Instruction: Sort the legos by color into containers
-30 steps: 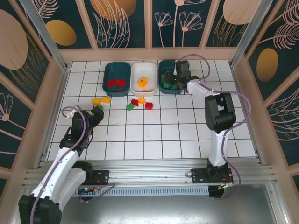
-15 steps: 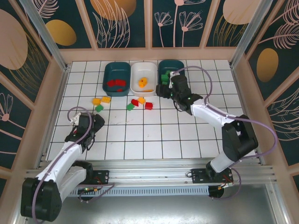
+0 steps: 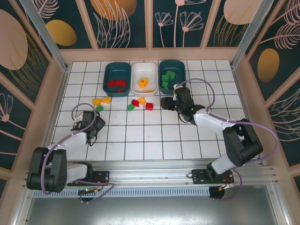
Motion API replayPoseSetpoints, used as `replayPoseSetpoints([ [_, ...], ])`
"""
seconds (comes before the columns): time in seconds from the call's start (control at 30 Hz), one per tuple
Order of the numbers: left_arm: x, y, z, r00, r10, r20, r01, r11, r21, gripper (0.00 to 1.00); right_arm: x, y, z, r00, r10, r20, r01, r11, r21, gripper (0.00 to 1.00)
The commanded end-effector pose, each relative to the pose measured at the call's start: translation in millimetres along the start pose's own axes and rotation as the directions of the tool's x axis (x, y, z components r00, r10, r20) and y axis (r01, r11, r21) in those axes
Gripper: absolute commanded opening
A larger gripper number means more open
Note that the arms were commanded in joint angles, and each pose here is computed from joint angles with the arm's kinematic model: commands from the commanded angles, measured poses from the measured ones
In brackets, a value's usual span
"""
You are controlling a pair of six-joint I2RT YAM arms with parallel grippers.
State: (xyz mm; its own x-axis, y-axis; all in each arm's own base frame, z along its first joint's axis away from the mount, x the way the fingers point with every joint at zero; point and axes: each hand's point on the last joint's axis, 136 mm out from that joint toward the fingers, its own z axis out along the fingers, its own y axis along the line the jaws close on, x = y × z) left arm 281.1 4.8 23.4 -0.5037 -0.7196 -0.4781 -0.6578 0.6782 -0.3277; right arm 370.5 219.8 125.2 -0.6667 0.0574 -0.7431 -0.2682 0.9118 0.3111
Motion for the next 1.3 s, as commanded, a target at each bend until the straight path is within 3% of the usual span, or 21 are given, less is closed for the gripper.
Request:
replayPoseSetpoints([
  [0.0, -13.6, -21.4, 4.2, 0.999, -0.035, 0.015, 0.034, 0.997, 0.075, 0.79, -6.9, 4.8, -5.1, 0.999, 0.011, 0.05, -0.01, 0.999, -0.036, 0.68],
  [0.27, -18.9, -12.9, 16.6, 1.0, -0.009, 0.011, 0.009, 0.999, 0.043, 0.73, 2.5, 2.3, 0.6, 0.999, 0.007, 0.035, -0.006, 0.999, -0.038, 0.65],
  [0.43, -12.7, -11.3, 26.6, 1.0, -0.001, -0.019, 0.002, 0.998, 0.058, 0.5, 4.2, 3.2, 1.6, 0.999, 0.006, 0.044, -0.004, 0.999, -0.051, 0.6],
  [0.7, -8.2, -24.8, 20.6, 0.998, 0.025, -0.062, -0.018, 0.993, 0.12, 0.32, 4.1, 3.4, 2.2, 0.998, 0.006, 0.057, -0.003, 0.998, -0.057, 0.53],
  [0.83, 2.0, -72.0, -7.5, 0.994, -0.017, -0.108, 0.054, 0.934, 0.353, 0.28, 2.5, 1.7, 1.1, 0.997, 0.013, 0.075, -0.009, 0.999, -0.052, 0.51],
  [0.9, 2.5, -108.8, -22.4, 0.993, 0.06, -0.098, -0.015, 0.911, 0.411, 0.28, 2.2, 0.3, 1.2, 0.996, 0.018, 0.084, -0.014, 0.999, -0.047, 0.51],
  [1.03, 1.8, -194.9, -44.6, 0.981, 0.173, -0.091, -0.09, 0.814, 0.574, 0.25, 1.0, -8.0, -2.7, 0.99, 0.039, 0.132, -0.037, 0.999, -0.02, 0.5],
  [1.27, 10.3, -312.2, -22.5, 0.942, 0.32, -0.1, -0.165, 0.703, 0.692, 0.23, 2.1, -19.7, -8.4, 0.981, 0.059, 0.183, -0.063, 0.998, 0.018, 0.5],
])
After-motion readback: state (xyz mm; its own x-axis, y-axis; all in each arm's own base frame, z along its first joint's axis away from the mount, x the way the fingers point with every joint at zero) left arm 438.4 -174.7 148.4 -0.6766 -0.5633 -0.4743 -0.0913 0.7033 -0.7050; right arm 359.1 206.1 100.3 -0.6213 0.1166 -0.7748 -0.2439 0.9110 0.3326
